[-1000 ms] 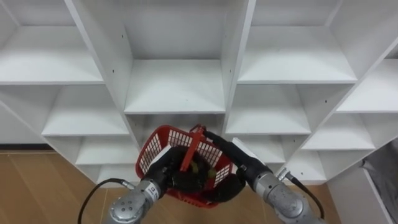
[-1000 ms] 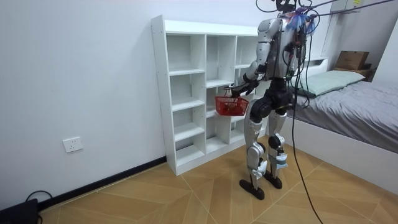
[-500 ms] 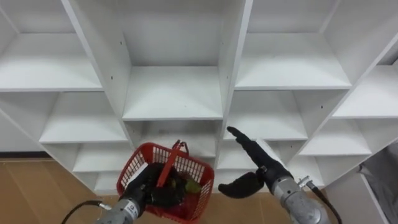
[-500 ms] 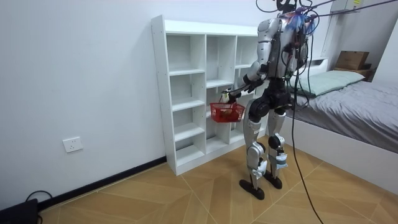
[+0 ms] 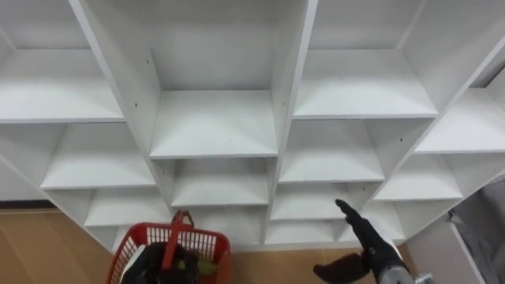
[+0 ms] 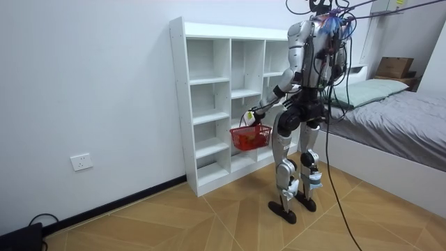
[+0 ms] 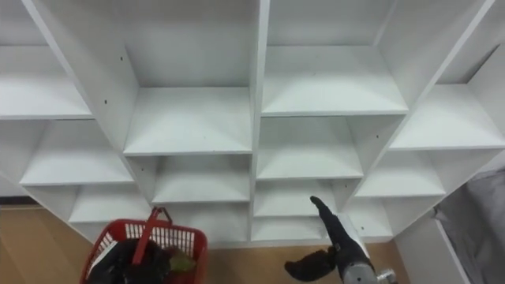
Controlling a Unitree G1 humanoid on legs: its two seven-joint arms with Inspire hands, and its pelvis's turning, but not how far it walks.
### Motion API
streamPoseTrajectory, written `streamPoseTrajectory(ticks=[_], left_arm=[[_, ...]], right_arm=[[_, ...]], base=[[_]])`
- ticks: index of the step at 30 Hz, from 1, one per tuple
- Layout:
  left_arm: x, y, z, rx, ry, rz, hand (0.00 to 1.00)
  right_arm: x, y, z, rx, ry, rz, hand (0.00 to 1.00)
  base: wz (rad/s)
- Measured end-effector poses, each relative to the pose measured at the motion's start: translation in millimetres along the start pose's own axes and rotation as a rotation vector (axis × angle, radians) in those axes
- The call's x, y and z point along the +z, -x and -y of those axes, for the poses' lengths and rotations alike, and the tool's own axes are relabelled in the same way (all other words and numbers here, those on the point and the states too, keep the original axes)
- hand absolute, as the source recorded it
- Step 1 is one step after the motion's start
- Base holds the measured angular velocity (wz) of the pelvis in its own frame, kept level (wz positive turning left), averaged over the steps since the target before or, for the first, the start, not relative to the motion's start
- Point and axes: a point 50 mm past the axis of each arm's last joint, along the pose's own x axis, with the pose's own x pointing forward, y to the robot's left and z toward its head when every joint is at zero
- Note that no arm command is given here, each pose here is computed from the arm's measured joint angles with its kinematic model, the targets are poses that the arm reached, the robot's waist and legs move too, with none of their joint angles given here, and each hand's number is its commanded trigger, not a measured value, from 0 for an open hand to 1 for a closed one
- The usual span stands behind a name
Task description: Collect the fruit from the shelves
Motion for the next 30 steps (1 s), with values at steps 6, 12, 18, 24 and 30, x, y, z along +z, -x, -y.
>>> streamPoseTrajectory(ticks=[6, 12, 18, 24, 30], left_arm=[[-22.5, 7.9, -5.3, 0.052, 0.029, -0.082, 1.00], [-49.3, 15.7, -11.1, 0.132, 0.099, -0.194, 1.00], [-81.4, 34.2, -20.3, 0.228, 0.181, -0.318, 1.00], [-98.5, 46.6, -25.5, 0.297, 0.226, -0.386, 1.00], [-110.7, 54.0, -24.3, 0.304, 0.242, -0.468, 1.00]], right_arm=[[-32.6, 8.9, 1.3, -0.044, -0.069, -0.132, 0.00], [-71.8, 27.5, -2.3, -0.098, -0.120, -0.292, 0.00], [-111.3, 52.6, -5.6, -0.169, -0.247, -0.491, 0.00], [-137.5, 74.7, -5.2, -0.264, -0.363, -0.647, 0.00], [-153.4, 91.6, -13.4, -0.262, -0.375, -0.786, 0.00]], base=[[0.00], [0.00], [0.01], [0.01], [0.00]])
